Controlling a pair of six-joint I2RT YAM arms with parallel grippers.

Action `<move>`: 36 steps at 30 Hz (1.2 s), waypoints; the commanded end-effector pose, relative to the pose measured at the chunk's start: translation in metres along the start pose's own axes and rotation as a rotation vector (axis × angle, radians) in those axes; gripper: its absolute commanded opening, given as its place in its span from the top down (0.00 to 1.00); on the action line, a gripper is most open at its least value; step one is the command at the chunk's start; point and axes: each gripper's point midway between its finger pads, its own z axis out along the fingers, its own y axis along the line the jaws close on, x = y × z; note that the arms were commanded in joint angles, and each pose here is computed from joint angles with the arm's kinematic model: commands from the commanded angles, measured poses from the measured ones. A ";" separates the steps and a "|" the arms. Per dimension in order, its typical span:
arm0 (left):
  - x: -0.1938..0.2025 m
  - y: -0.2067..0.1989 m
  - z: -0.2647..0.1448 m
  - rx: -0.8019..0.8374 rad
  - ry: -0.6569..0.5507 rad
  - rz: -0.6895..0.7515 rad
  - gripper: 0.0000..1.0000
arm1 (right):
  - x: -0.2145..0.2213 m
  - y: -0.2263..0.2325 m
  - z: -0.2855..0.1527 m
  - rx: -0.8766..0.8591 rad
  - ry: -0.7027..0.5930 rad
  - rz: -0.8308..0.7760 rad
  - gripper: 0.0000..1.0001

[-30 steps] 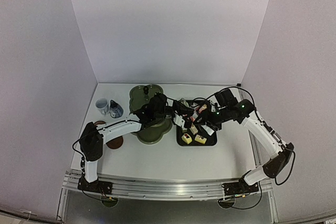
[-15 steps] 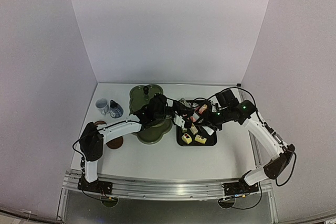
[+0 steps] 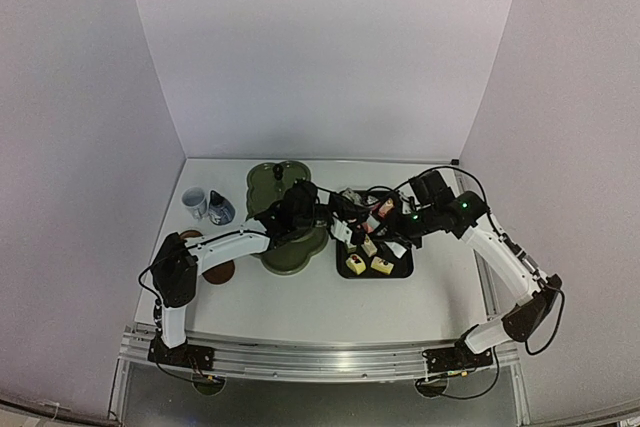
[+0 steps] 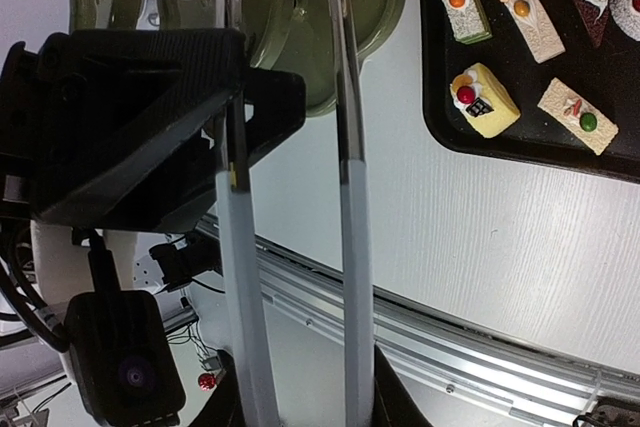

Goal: Serve the afternoon tea

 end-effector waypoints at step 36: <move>0.077 0.177 -0.273 -0.520 0.641 -0.857 0.00 | -0.013 -0.153 -0.032 0.781 0.025 -0.388 0.70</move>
